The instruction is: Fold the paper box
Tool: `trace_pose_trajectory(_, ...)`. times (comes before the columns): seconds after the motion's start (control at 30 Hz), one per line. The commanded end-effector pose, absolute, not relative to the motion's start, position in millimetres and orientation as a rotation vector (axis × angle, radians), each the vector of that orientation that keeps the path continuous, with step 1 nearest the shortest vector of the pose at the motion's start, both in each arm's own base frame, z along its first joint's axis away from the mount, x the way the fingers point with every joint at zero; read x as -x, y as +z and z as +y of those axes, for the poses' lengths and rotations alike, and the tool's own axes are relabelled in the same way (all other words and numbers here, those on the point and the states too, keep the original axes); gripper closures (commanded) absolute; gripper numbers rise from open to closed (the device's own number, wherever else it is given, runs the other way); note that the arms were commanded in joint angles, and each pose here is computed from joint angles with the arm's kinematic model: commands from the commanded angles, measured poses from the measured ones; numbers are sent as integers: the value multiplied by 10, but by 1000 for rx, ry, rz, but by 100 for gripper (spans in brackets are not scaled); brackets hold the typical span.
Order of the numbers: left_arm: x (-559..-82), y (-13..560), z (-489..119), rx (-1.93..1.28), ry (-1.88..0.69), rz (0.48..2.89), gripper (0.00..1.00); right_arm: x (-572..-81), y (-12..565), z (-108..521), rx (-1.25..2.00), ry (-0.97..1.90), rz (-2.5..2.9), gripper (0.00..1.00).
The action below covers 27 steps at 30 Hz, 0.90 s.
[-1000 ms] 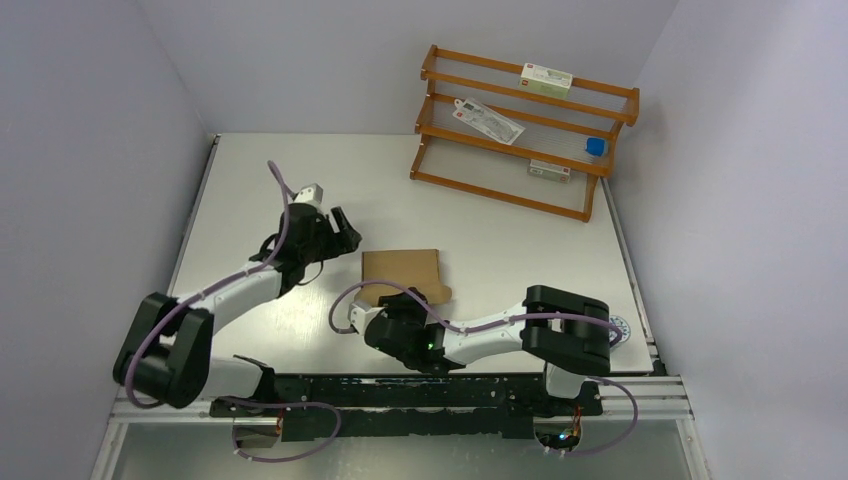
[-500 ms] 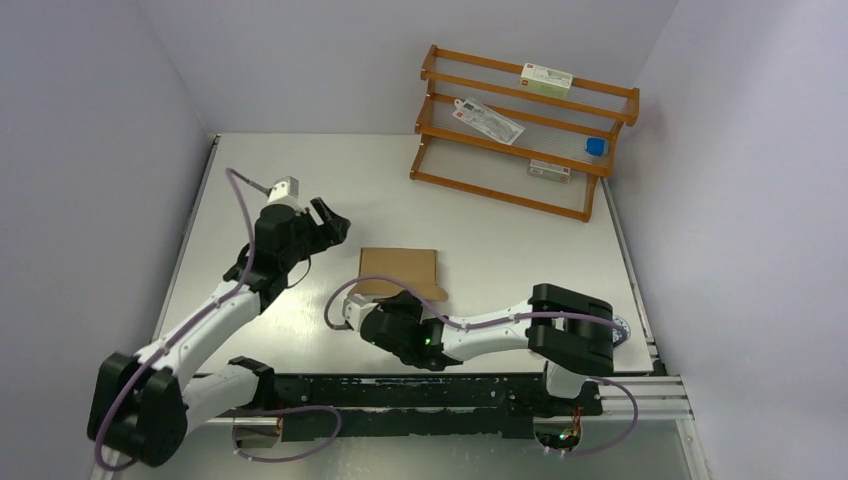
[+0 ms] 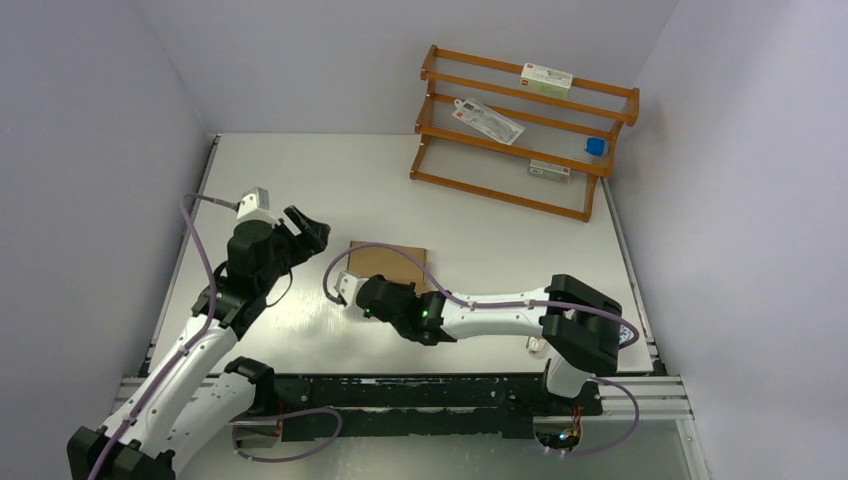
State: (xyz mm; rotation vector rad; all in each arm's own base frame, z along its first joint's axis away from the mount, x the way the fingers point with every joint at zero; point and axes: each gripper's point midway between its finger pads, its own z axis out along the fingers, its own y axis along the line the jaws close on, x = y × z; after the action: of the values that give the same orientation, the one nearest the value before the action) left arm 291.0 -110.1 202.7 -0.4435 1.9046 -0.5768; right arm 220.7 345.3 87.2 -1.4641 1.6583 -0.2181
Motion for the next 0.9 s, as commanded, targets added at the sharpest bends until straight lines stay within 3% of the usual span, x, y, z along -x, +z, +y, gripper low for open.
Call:
trace_pose_trajectory(0.0,-2797,2097,-937,524,-528,1910,20,-2176,909,3540,1442,-38,1764,100)
trace_pose_trajectory(0.53,-2533,2016,-772,598,-498,1916,22,-2500,1451,3682,1280,337,1959,100)
trace_pose_trajectory(0.87,-2490,1372,-872,703,-560,1991,27,-2579,1168,3705,1308,299,2025,100)
